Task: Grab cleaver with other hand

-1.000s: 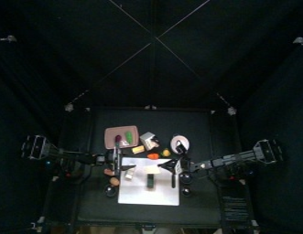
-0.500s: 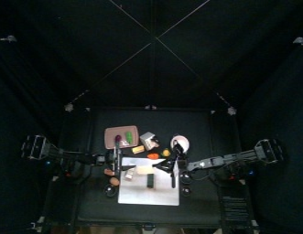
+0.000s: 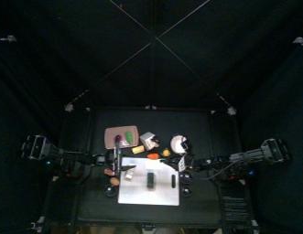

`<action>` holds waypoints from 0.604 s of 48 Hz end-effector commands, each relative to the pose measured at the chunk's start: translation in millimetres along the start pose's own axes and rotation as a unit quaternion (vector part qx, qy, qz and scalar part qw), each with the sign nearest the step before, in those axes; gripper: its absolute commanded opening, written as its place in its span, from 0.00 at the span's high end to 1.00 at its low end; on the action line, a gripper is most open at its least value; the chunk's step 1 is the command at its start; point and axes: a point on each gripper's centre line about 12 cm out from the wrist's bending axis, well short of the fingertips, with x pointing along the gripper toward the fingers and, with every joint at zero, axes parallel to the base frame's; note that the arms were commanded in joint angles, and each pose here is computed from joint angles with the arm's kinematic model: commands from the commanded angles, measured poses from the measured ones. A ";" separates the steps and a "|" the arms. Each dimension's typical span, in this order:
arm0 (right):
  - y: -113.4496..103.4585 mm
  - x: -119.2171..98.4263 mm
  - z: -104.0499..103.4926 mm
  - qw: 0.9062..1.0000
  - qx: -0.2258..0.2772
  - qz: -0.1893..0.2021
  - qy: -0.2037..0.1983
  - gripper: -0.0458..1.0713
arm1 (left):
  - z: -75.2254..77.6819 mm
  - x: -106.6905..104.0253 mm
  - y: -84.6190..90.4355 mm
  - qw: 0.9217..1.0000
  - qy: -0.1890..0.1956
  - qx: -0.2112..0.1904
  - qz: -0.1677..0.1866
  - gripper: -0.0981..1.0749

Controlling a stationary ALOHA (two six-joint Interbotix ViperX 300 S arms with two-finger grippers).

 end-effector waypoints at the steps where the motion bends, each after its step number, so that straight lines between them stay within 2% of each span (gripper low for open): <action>1: 13.2 -10.1 8.8 1.000 0.003 0.001 -0.004 0.50 | 9.4 4.2 -0.1 1.000 -0.016 -0.001 0.000 0.14; 13: 29.4 -19.4 18.5 0.998 -0.060 -0.021 0.008 0.50 | 8.2 4.3 -0.1 1.000 -0.012 -0.001 0.000 0.14; 25: 14.1 -21.0 14.5 0.994 -0.027 -0.103 0.039 0.50 | 8.1 3.8 0.1 1.000 -0.012 -0.001 0.001 0.14; 29: 18.1 -24.1 12.7 0.994 -0.035 -0.095 0.050 0.50 | 7.6 4.3 0.0 1.000 -0.010 -0.001 0.001 0.14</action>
